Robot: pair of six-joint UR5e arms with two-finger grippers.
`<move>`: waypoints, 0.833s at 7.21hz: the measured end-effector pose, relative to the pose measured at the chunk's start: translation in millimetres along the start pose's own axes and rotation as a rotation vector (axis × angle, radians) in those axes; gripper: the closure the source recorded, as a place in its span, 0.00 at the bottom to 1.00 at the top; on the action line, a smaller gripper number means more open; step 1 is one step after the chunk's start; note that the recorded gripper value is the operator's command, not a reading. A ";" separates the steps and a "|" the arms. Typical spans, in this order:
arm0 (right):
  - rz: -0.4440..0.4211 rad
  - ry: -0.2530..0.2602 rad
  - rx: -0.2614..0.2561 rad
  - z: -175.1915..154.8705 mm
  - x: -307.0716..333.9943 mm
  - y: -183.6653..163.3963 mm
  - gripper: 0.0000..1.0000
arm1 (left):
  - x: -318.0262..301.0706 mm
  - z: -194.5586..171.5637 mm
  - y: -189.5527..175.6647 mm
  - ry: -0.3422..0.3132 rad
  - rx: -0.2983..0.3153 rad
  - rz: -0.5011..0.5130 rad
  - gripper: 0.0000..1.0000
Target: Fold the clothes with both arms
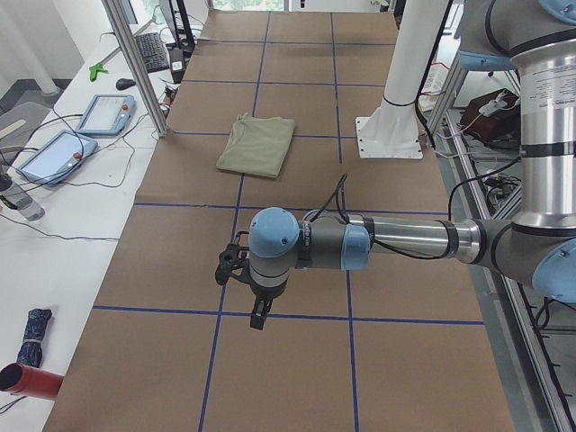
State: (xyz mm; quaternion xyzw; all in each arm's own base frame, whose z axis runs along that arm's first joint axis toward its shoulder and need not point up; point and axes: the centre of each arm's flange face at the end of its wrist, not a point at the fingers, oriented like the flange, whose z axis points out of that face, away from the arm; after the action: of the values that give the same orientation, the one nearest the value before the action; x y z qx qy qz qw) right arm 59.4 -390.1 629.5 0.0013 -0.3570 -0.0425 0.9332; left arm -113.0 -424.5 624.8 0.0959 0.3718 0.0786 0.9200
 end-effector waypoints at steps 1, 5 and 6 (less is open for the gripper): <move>-0.001 0.000 0.002 -0.1 0.0 -0.3 0.00 | 0.3 0.4 0.3 0.000 -0.002 -0.004 0.00; -0.001 -0.001 0.002 0.6 0.5 0.0 0.00 | -0.5 8.4 3.7 -0.029 -0.028 0.007 0.00; 0.000 -0.001 0.002 0.8 0.6 0.2 0.00 | 0.6 10.2 3.1 -0.033 -0.033 0.012 0.00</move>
State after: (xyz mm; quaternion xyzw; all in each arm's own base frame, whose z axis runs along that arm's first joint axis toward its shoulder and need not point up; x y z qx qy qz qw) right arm 59.3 -389.9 630.4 0.0021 -0.3575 -0.0423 0.9329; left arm -105.6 -422.6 632.3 0.0844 0.3546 0.0885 0.9270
